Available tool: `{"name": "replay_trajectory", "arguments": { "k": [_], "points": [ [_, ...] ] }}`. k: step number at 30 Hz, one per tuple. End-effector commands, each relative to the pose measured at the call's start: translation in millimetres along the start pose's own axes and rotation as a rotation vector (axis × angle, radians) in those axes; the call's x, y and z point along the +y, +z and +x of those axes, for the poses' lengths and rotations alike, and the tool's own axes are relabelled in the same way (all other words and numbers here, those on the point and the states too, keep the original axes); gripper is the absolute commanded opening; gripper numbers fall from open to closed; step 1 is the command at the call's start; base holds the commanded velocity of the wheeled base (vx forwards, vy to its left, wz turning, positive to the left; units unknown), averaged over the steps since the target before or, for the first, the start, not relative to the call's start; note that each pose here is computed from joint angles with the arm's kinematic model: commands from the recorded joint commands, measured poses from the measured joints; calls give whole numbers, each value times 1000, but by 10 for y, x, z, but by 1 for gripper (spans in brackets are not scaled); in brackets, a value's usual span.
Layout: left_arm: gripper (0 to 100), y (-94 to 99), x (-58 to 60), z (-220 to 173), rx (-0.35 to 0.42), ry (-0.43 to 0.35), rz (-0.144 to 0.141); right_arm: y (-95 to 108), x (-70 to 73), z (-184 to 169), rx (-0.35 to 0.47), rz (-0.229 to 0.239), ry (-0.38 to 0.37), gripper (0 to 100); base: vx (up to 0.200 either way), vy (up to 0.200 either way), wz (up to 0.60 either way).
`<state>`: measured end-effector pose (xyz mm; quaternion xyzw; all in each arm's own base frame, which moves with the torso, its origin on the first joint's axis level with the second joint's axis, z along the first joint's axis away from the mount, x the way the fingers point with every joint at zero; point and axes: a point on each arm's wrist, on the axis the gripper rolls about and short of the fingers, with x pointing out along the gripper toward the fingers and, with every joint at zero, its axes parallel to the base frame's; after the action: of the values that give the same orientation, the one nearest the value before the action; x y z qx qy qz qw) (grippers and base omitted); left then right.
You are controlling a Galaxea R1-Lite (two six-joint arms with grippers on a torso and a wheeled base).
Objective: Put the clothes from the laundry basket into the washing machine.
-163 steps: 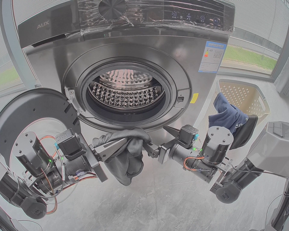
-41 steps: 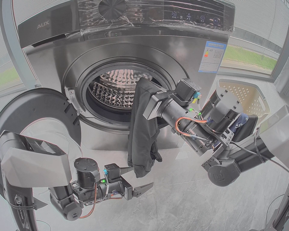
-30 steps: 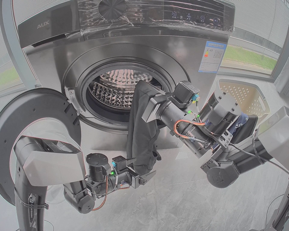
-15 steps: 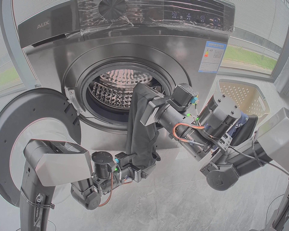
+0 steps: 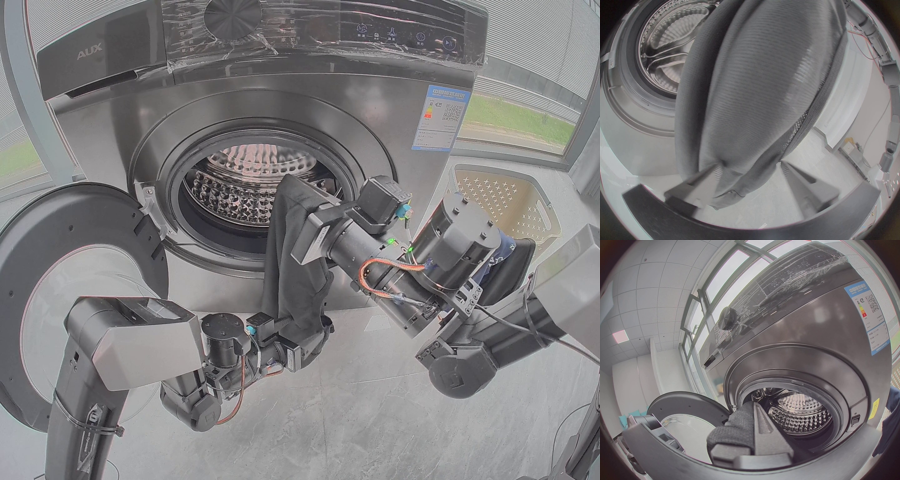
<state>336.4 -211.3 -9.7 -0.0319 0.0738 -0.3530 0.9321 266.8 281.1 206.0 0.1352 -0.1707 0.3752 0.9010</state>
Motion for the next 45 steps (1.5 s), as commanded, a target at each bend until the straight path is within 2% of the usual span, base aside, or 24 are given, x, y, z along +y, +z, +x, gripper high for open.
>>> {"name": "replay_trajectory", "arguments": {
  "k": [1,7,9,12,13,15,19,21,25,26,32,39,45],
  "points": [
    [0,-6,32,68,-22,28,-11,19,2,-16,0,0,0,0,0,0,0],
    [0,21,23,-3,-12,33,-13,41,-67,-20,-4,-7,-16,0,0,0,0],
    [0,162,-9,-138,-15,32,-14,57,-142,-19,-7,-15,-34,0,0,0,0],
    [0,247,-31,-264,-8,25,-14,65,-206,-19,-9,-22,-49,0,0,0,0],
    [0,347,-60,-418,-3,22,-15,107,-242,-25,-18,-26,-58,0,0,0,0],
    [0,406,-87,-565,12,8,-18,124,-251,-35,-19,-26,-61,0,0,0,0],
    [0,396,-93,-640,31,-1,-23,124,-240,-32,-18,-26,-58,0,0,0,0],
    [0,361,-142,-658,48,-16,-25,126,-210,-27,-20,-23,-51,0,0,0,0],
    [0,315,-350,-659,74,-115,-22,118,-193,-18,-24,-21,-46,0,0,0,0],
    [100,306,-386,-647,77,-134,-23,117,-188,-18,-24,-19,-45,0,0,0,0],
    [100,214,-500,-505,84,-173,-56,128,-139,-17,-27,-14,-33,0,0,0,0],
    [100,28,-443,-259,83,-161,-57,122,-87,-17,-26,-8,-21,0,0,0,0],
    [100,-29,-362,11,26,-130,-50,117,-70,-26,-22,-5,-17,0,0,0,0]
  ]
}}
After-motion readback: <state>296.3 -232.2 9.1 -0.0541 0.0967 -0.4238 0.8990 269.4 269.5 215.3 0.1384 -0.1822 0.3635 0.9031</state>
